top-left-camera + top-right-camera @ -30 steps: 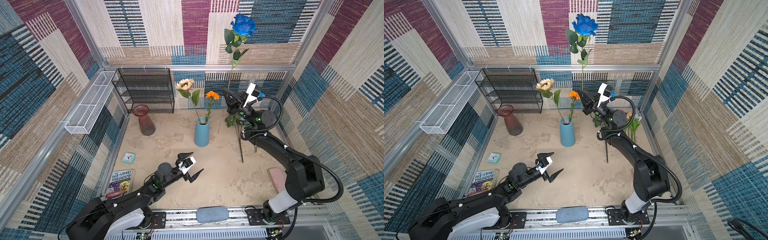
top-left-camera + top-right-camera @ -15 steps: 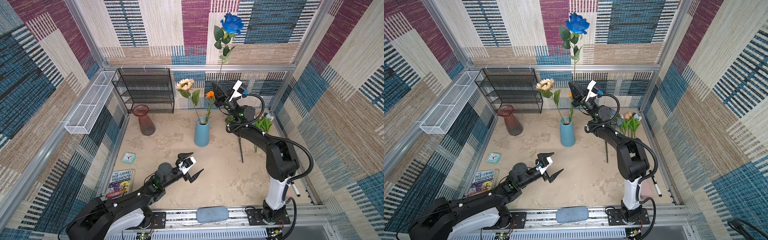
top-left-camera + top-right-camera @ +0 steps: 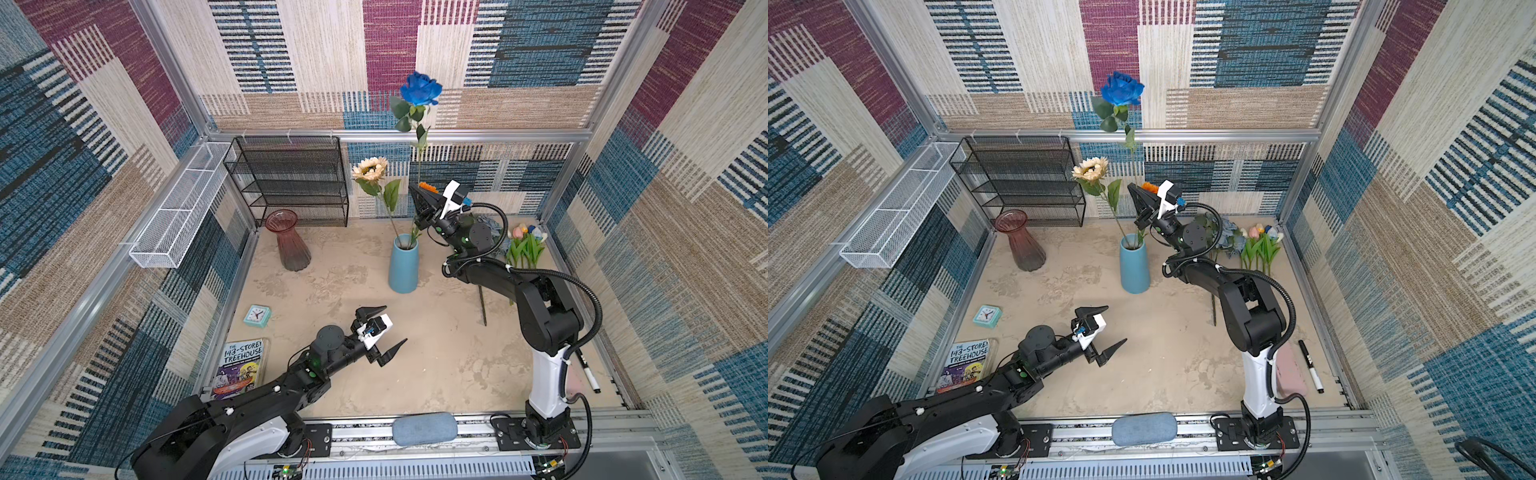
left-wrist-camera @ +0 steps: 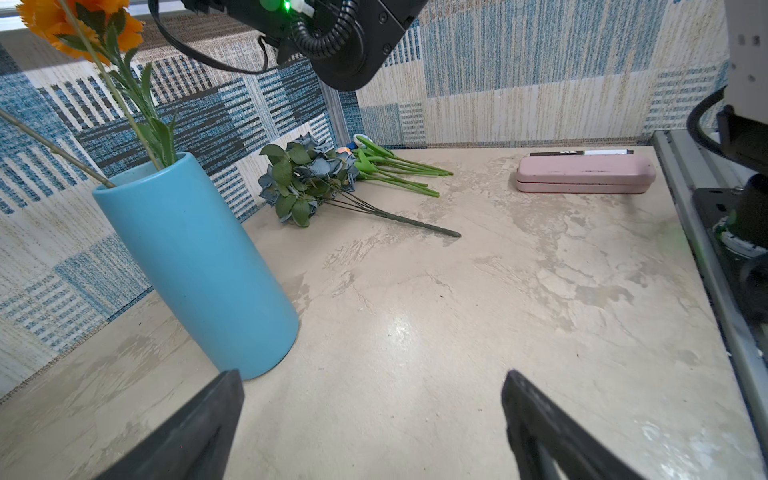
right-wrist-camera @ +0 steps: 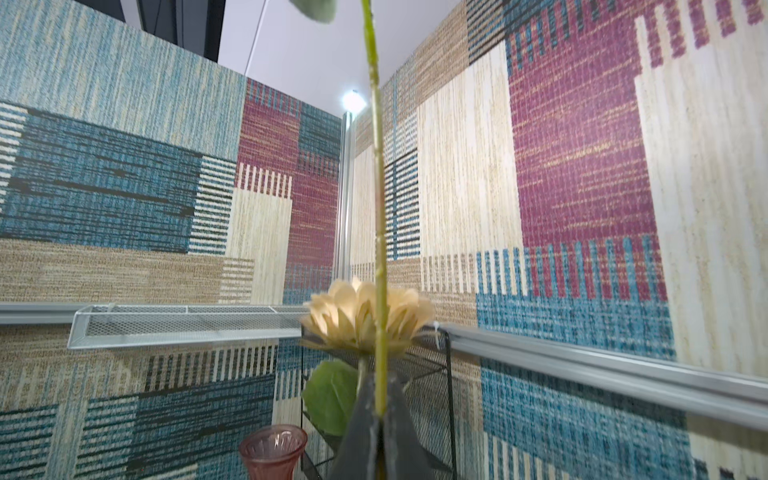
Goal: Arrange the flowers into the vase
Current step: 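Carry the blue rose over the light-blue vase and lower its stem in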
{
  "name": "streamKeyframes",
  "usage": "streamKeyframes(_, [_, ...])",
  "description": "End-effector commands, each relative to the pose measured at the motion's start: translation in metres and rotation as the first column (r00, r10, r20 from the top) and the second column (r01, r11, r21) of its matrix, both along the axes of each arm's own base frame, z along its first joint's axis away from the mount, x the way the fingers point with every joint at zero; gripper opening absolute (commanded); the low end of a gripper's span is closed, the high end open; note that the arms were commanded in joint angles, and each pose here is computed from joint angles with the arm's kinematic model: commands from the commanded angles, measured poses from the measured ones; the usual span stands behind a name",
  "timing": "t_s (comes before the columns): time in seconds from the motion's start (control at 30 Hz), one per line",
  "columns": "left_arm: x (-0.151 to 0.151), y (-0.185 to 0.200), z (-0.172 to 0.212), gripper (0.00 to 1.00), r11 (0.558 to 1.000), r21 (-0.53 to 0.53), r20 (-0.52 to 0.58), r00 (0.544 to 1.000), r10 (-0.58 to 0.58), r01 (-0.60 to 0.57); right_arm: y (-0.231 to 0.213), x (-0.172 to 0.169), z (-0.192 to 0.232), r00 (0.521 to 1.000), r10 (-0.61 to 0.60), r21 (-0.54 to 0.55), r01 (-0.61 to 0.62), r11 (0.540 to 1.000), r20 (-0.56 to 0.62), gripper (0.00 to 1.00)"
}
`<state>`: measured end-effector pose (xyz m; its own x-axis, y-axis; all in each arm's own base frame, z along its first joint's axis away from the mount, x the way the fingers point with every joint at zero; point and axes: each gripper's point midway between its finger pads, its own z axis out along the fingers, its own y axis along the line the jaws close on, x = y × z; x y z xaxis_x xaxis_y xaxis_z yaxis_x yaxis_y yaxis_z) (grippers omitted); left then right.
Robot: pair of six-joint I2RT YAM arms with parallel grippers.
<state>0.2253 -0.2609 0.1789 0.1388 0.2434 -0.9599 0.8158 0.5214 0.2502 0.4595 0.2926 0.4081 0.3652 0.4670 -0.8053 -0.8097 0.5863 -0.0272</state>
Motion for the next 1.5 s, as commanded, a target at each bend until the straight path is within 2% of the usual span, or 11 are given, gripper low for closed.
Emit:
streamKeyframes(0.0, [0.000,-0.003,0.008,1.00,1.000,-0.018,0.019,1.000,-0.010,0.010,-0.005,-0.013,0.007,0.998,-0.038,0.021,0.037,0.999,0.057,0.00])
streamKeyframes(0.5, [0.000,-0.003,0.008,1.00,1.000,-0.016,0.017,1.000,-0.008,0.008,0.006,0.011,-0.055,0.974,-0.114,-0.077,0.101,0.992,-0.193,0.08])
streamKeyframes(0.7, [0.001,-0.002,0.007,1.00,1.000,-0.012,0.019,1.000,-0.006,0.006,0.001,0.011,-0.066,0.961,-0.142,-0.083,0.126,0.989,-0.237,0.18])
streamKeyframes(0.77, [0.000,-0.002,0.008,1.00,1.000,-0.012,0.020,1.000,-0.007,0.007,0.001,0.011,-0.067,0.959,-0.143,-0.089,0.125,0.988,-0.243,0.23])
streamKeyframes(0.9, [0.000,-0.002,0.008,0.99,1.000,-0.015,0.020,1.000,-0.008,0.009,-0.001,0.003,-0.066,0.962,-0.135,-0.079,0.119,0.990,-0.235,0.24])
streamKeyframes(1.0, [0.000,-0.002,0.008,0.99,1.000,-0.014,0.020,1.000,-0.009,0.009,-0.005,-0.002,-0.064,0.960,-0.145,-0.067,0.132,0.989,-0.238,0.34])
streamKeyframes(1.17, [0.000,-0.002,0.008,1.00,1.000,-0.011,0.020,1.000,-0.006,0.007,-0.013,-0.020,-0.045,0.963,-0.145,-0.050,0.137,0.989,-0.229,0.43])
streamKeyframes(1.47, [0.000,-0.002,0.008,0.99,1.000,-0.015,0.022,1.000,-0.010,0.011,-0.050,-0.054,-0.023,0.933,-0.247,-0.078,0.235,0.969,-0.261,0.58])
